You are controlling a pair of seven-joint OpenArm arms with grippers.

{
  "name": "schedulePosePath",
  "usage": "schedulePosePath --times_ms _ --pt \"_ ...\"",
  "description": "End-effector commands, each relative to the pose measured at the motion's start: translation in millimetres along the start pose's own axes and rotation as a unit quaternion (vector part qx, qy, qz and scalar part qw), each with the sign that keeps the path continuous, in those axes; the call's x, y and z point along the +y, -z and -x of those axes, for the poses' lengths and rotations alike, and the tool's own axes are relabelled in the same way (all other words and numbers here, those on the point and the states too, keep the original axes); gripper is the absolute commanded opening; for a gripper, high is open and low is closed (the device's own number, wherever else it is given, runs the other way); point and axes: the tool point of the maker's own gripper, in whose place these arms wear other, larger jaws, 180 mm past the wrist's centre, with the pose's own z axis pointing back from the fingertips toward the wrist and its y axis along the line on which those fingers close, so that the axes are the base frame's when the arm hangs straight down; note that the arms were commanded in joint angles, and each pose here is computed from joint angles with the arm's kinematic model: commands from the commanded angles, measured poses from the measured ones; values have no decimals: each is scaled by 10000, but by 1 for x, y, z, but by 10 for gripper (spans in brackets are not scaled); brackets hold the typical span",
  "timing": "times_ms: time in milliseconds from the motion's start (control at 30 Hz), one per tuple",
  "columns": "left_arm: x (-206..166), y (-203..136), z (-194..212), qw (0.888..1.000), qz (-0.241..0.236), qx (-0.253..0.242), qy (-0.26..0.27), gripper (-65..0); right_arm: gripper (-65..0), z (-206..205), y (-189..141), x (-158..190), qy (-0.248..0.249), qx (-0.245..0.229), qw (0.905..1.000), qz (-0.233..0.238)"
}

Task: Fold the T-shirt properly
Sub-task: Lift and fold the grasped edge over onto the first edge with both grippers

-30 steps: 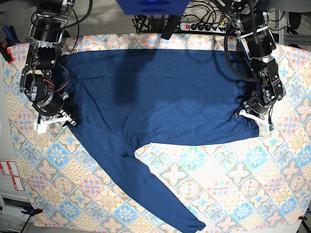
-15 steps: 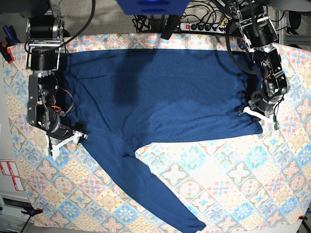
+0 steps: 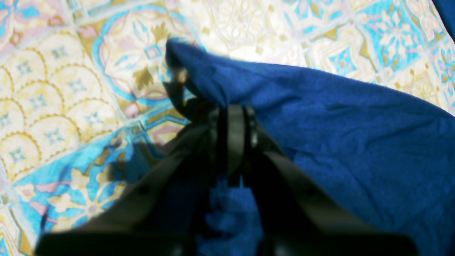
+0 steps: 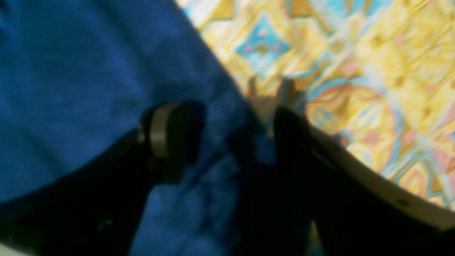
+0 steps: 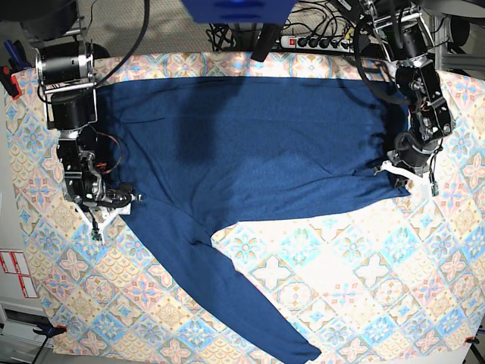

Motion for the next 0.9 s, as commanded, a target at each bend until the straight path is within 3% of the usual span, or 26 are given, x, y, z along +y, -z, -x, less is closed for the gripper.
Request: schedulePosePath --times_ms 0,133,300,400,533,633,733,867 --pt "0 -3 -19 9996 29 -271 60 -650 -289 -24 -3 -7 -52 -274 9996 72" --pt "1 -3 -17 9997 26 -252 55 -650 -289 -9 10 -6 -266 -184 9995 50" --pt "1 -3 -17 9997 26 -252 55 -650 -299 7 15 22 -827 -1 9931 -829" --pt "1 -3 -17 9997 26 -252 55 -650 -418 12 13 35 -1015 39 9880 -1165" --pt "1 -3 -17 9997 26 -252 55 -650 -650 13 10 47 -1201 16 9810 -1524" --pt "1 -3 -17 9997 26 -252 55 -650 -643 9 7 42 -1044 -59 9817 -1592" --pt "0 -3 -17 9996 28 -258 59 -650 -648 -8 1 28 -607 -362 9858 -1523" --pt "1 -4 -17 9997 21 -253 65 -650 -648 -10 -15 18 -430 -746 9855 -1463"
